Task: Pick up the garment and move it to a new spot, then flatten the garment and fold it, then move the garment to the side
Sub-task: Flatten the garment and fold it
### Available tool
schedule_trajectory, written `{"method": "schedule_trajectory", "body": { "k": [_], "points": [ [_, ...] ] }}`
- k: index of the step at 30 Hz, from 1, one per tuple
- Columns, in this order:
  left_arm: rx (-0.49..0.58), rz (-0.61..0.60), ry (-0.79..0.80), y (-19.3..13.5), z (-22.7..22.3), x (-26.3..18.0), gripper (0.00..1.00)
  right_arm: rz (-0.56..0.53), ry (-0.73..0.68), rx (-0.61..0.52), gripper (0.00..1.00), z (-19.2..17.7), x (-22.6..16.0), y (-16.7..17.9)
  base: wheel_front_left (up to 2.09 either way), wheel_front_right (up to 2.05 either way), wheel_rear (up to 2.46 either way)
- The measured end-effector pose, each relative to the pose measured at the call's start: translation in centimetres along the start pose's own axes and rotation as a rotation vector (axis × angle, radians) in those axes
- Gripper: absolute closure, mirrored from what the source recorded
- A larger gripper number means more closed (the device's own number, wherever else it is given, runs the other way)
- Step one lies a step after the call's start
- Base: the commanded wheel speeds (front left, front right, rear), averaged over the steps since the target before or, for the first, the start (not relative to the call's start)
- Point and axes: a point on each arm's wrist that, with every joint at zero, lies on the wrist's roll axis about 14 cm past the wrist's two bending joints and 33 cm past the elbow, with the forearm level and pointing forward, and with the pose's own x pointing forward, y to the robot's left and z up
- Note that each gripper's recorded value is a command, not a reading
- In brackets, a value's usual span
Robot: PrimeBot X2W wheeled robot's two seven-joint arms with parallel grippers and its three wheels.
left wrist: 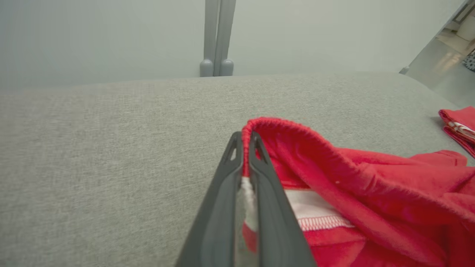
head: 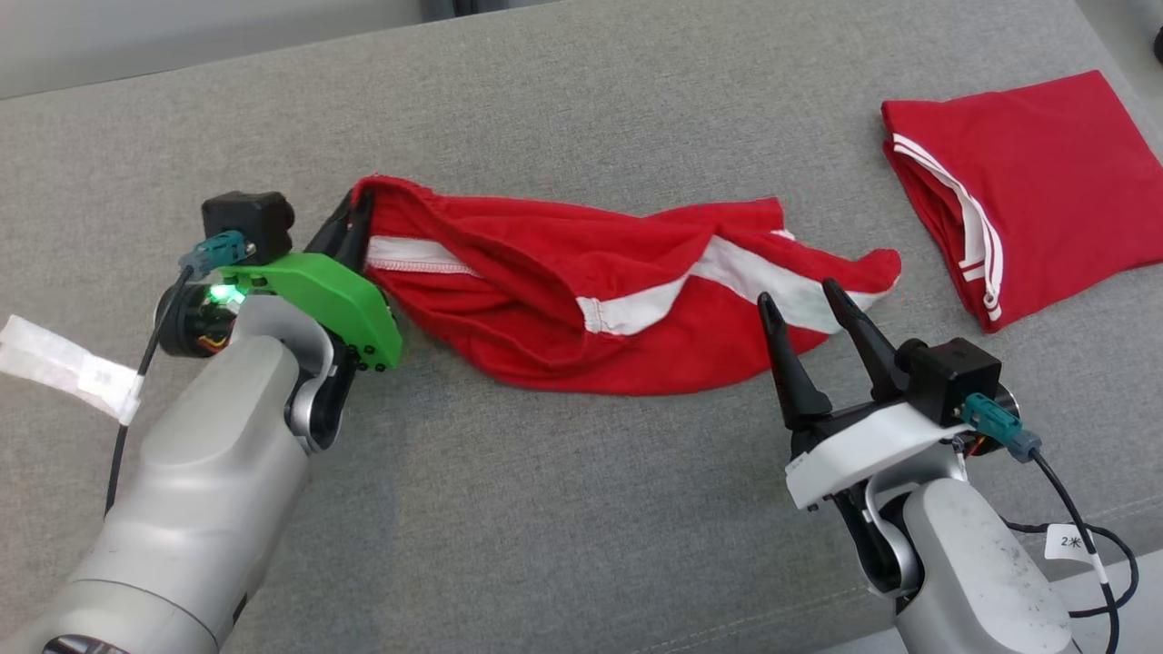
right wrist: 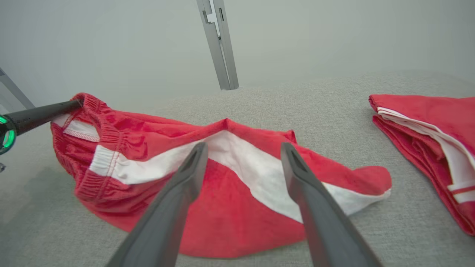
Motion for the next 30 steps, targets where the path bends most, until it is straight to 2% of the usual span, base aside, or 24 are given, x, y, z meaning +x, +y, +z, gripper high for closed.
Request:
{"method": "schedule_trajectory", "body": {
  "k": [1,7,10,14,18,21,30],
  "points": [
    [0.002,0.035,0.008,1.0,-0.4,-0.1,0.00,0.003,0.002,0.000,0.00,-0.1,0.1,0.1,0.00,0.00,0.00],
    [-0.036,0.135,0.001,3.6,-0.4,-0.9,0.00,0.014,0.005,-0.004,0.00,-0.1,0.3,0.3,0.00,0.00,0.00],
    [-0.088,0.144,-0.035,3.5,0.6,-1.2,0.00,0.013,-0.004,-0.003,0.00,0.3,0.2,0.3,0.00,0.00,0.00],
    [-0.158,0.034,-0.058,-0.5,0.4,-1.6,0.00,0.016,-0.006,-0.003,0.00,0.4,-0.1,0.5,0.00,0.00,0.00],
    [-0.233,-0.095,0.085,-5.7,-3.0,-2.6,0.00,0.024,-0.017,0.000,0.00,0.8,-0.1,0.9,0.00,0.00,0.00],
    [-0.279,-0.162,0.181,-8.2,-4.7,-3.2,0.00,0.021,-0.023,0.002,0.00,0.9,-0.1,0.8,0.00,0.00,0.00],
    [-0.348,-0.238,0.262,-11.6,-5.4,-3.2,0.00,-0.010,-0.022,0.008,0.00,0.8,-0.6,0.0,0.00,0.00,0.00]
  ]
}}
